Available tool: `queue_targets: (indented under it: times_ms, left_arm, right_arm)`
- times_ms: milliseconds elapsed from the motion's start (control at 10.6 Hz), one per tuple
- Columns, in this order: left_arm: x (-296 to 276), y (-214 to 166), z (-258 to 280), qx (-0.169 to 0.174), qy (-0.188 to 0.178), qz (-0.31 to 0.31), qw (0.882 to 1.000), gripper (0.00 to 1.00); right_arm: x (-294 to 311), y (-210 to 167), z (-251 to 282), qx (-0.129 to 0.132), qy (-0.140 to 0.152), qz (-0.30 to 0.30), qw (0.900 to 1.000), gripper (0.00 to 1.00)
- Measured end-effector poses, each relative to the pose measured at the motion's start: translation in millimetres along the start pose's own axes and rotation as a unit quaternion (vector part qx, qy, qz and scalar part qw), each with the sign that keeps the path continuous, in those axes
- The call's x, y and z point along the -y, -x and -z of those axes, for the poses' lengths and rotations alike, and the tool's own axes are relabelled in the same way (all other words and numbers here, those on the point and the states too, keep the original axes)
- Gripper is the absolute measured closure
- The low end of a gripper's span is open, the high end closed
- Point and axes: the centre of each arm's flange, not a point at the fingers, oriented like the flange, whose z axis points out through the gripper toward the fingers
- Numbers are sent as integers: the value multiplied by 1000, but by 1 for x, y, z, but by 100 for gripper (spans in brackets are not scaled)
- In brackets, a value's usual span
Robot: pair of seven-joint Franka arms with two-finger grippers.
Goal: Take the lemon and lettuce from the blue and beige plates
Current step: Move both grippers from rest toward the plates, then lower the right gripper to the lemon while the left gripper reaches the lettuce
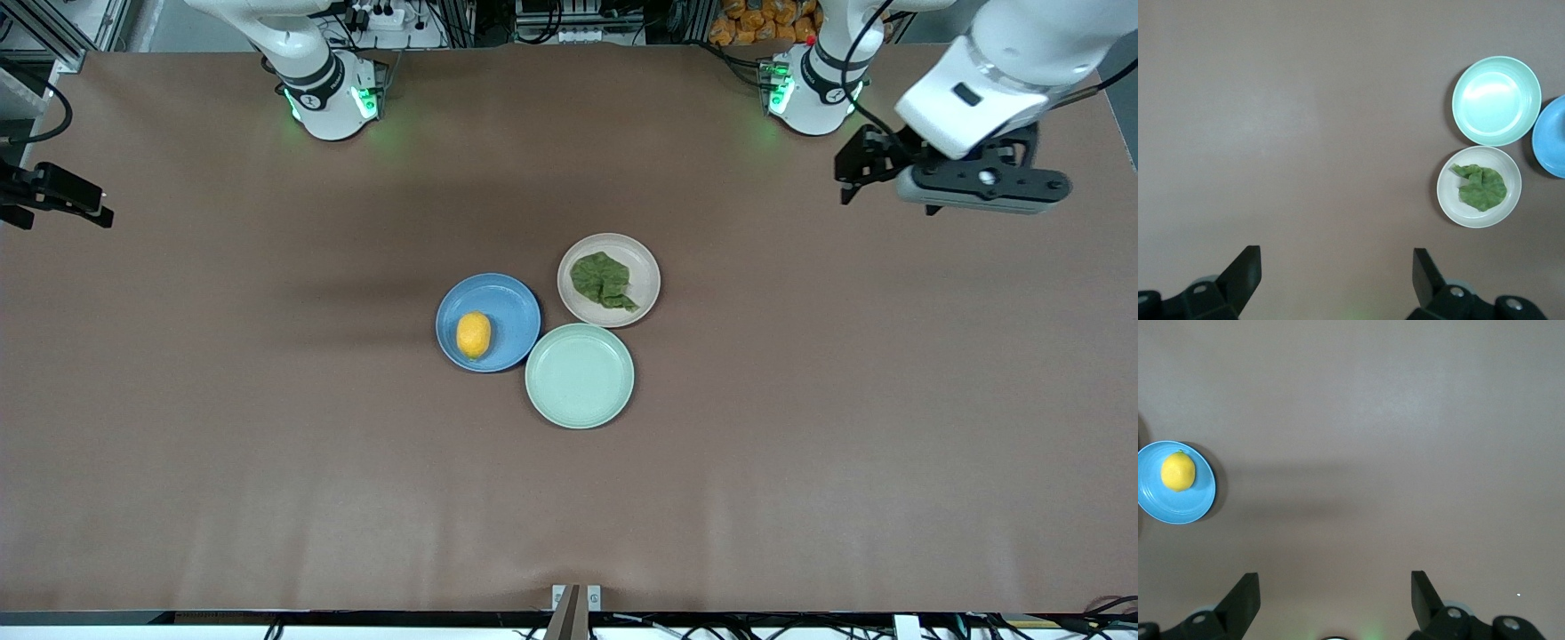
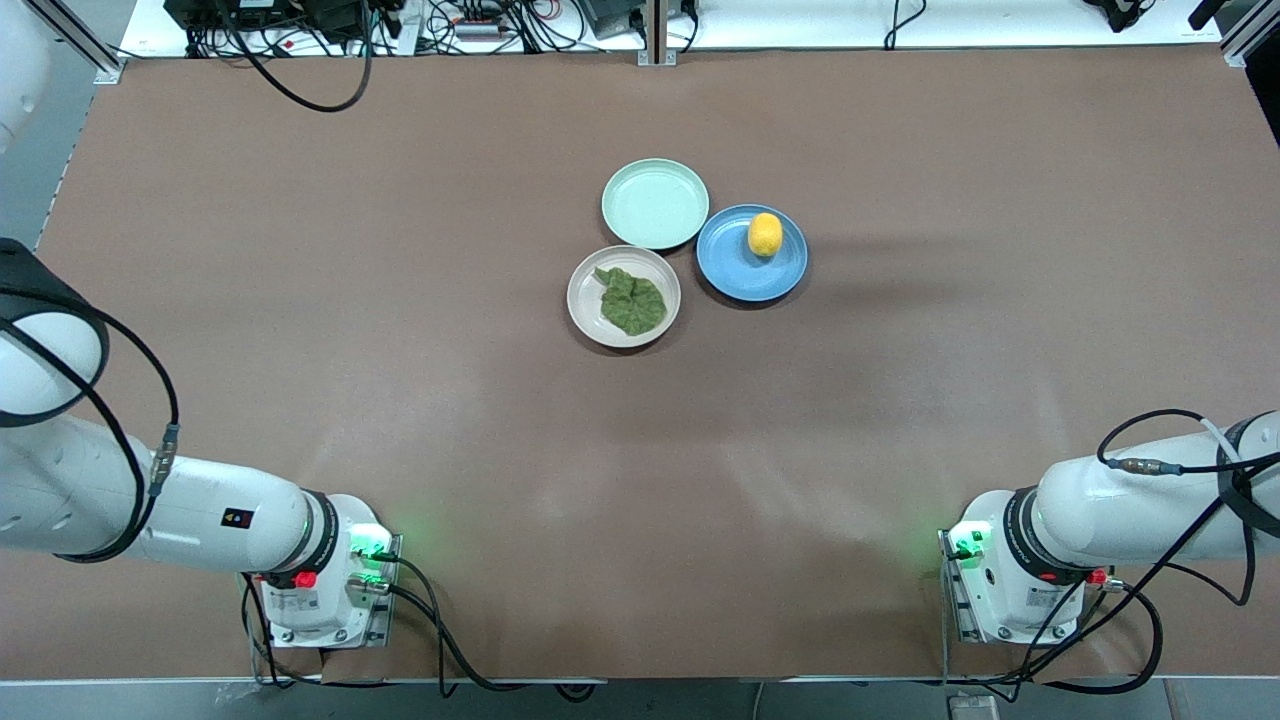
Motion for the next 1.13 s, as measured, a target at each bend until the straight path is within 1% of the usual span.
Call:
queue_targets:
  times_ms: [378, 567, 661, 850, 1133]
  left_arm:
    - [-52, -2, -26, 25, 2, -48, 999, 0]
    - [-71, -4, -43, 41, 3, -66, 997, 0]
    - [-79, -6, -55, 51, 3, -73, 996, 0]
    - [-89, -15, -83, 76, 4, -82, 994, 0]
    - [-93, -27, -121, 111, 12, -83, 990, 0]
  right_arm:
    - [7, -1, -1, 4, -3, 7, 1000, 0]
    - [25, -3, -4, 6, -3, 22, 1000, 0]
    - [36, -6, -7, 9, -7, 31, 999, 0]
    - [51, -16, -23, 22, -31, 40, 998, 0]
    - [73, -38, -56, 40, -46, 54, 997, 0]
